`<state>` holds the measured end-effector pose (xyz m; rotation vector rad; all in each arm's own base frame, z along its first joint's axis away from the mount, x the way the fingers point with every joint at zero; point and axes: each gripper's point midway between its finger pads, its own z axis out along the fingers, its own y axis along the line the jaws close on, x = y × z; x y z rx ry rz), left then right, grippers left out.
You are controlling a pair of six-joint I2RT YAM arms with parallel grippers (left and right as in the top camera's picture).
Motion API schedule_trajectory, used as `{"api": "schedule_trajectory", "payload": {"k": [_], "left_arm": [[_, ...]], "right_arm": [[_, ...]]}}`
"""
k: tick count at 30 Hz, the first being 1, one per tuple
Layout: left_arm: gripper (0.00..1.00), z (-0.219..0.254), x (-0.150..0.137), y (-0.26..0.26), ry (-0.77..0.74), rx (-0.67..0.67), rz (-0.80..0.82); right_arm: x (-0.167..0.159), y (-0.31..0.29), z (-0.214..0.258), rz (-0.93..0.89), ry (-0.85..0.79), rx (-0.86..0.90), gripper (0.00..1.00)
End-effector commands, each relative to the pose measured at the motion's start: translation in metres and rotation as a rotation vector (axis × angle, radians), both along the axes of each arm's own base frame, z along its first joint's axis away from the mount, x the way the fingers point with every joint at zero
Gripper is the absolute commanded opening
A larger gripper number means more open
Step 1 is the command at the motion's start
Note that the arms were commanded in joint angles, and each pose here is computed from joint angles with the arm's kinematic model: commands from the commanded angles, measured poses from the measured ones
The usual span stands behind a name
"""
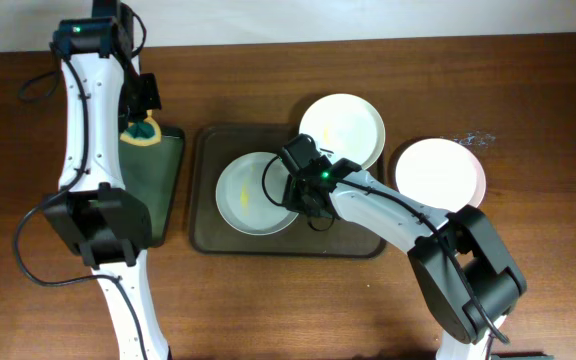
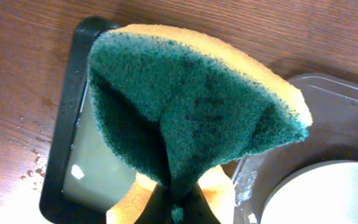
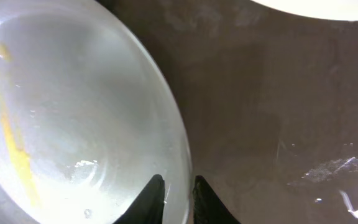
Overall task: Clean dirty plates on tray and stack at the side
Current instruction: 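Scrub the held plate with the sponge in the left gripper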
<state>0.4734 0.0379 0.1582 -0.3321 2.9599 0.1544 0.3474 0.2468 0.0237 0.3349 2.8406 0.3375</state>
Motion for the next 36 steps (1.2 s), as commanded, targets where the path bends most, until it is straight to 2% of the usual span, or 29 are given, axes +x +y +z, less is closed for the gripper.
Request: {"api": "schedule_trajectory", "payload": {"k": [1,2,5,7,13,20,22,27,31,34,36], "left_arm": [[0.00,0.005,0.003,-0.014,-0.019,-0.023,-0.041],[0.00,0.004,0.004,-0.023,-0.019,-0.047,-0.060],[0.00,0.005,0.003,-0.067,-0.018,-0.181,-0.219],[0.00,0.004,0.000,-0.080,-0.010,-0.183,-0.249],[0.00,-0.014,-0.016,-0.104,0.075,-0.187,-0.295],[0.00,-0.090,-0.070,-0.155,0.323,-0.201,-0.460],[0.00,-0.099,-0.069,-0.163,0.288,-0.199,-0.454],[0.00,-0.075,-0.073,-0.149,0.082,-0.206,-0.374],[0.00,-0.112,-0.094,-0.167,0.002,-0.247,-0.409],[0.00,-0.146,-0.112,-0.179,0.011,-0.250,-0.447],[0.00,-0.151,-0.117,-0.182,0.019,-0.250,-0.455]], "right_arm": [[0.011,-0.004,0.005,0.065,-0.039,-0.016,0.41],[0.015,-0.009,0.005,0.081,-0.043,-0.022,0.43],[0.020,-0.012,0.003,0.130,-0.040,0.004,0.41],[0.017,-0.009,-0.008,0.140,-0.016,0.010,0.27],[0.016,-0.003,-0.026,0.146,0.017,0.032,0.04],[0.014,-0.002,-0.026,0.154,0.030,0.043,0.04],[0.013,-0.004,-0.027,0.154,0.035,0.040,0.04],[0.013,-0.008,-0.027,0.150,0.044,0.039,0.04],[0.012,-0.008,-0.028,0.151,0.050,0.040,0.04],[0.010,-0.009,-0.028,0.151,0.058,0.036,0.04],[0.010,-0.009,-0.028,0.151,0.058,0.036,0.04]]}}
